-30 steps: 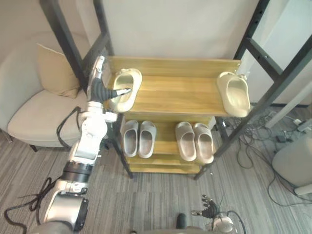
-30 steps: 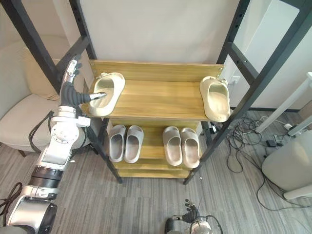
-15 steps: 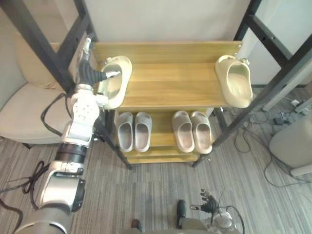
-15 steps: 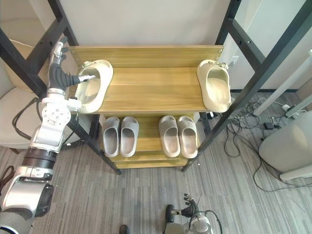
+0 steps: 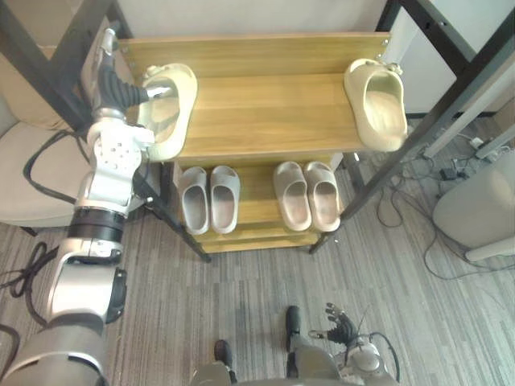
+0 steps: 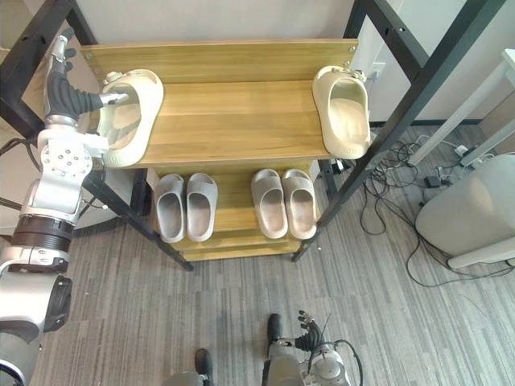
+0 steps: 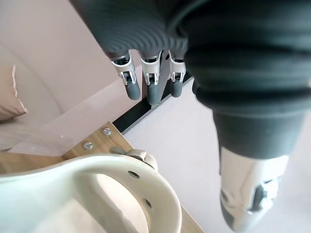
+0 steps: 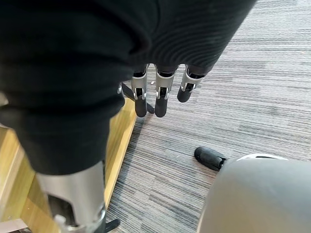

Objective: Organize the slippers on the shoe rack

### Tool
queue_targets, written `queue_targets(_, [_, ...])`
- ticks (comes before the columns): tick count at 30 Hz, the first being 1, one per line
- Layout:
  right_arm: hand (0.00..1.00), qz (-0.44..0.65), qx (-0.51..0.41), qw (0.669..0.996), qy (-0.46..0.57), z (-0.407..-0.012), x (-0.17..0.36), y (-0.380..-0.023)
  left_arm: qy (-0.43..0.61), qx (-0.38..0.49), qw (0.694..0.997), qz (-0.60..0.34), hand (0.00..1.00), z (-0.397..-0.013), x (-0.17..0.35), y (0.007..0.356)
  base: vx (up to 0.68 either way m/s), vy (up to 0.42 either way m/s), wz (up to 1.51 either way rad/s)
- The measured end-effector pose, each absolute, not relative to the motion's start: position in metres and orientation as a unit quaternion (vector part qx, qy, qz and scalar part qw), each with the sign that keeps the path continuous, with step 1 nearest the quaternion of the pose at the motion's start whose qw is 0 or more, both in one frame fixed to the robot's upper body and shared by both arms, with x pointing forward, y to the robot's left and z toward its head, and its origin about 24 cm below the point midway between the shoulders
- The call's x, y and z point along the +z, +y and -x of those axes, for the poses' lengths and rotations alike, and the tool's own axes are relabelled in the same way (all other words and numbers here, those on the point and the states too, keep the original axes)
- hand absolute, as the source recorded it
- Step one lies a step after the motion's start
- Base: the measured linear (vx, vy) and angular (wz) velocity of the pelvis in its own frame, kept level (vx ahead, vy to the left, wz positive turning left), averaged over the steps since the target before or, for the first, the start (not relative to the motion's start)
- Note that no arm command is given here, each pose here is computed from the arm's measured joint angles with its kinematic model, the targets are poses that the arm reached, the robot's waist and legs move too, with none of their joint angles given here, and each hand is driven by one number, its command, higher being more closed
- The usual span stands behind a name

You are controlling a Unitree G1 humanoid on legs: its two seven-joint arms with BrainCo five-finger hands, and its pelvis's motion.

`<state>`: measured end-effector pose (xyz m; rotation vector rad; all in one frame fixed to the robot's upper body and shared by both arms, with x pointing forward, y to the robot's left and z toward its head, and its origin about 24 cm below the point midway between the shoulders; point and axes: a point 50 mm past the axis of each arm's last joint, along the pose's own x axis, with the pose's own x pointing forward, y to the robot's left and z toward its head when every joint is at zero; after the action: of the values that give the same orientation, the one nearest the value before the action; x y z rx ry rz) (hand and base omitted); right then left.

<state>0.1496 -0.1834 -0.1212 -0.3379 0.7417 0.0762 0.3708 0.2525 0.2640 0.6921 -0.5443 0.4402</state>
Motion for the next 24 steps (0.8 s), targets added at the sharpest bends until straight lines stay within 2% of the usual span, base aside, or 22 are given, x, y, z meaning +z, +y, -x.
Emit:
queue_targets(6, [0.0,0.161,0.047,0.923,0.346,-0.153,-0.117,-0.179,-0.255,0.19,0.872,-0.371,0.0,-0.376,0.267,0.246,-0.02,0.001,-0.03])
queue_targets(9, [0.0,0.146,0.05,0.931,0.332,-0.159,-0.113,-0.173,-0.28,0.199,0.86,-0.377,0.0,-0.375,0.29,0.244,-0.04,0.01,-0.02])
queue_targets(14, [0.0,0.134,0.047,0.933,0.331,-0.159,-0.113,-0.171,-0.273,0.205,0.851,-0.399,0.0,-0.376,0.291,0.245,-0.01,0.014,0.0])
queue_targets(24, [0.0,0.117,0.054,0.938,0.322,-0.162,-0.11,-0.166,-0.256,0.219,0.834,-0.438,0.0,-0.378,0.301,0.257,-0.05,0.038,-0.08])
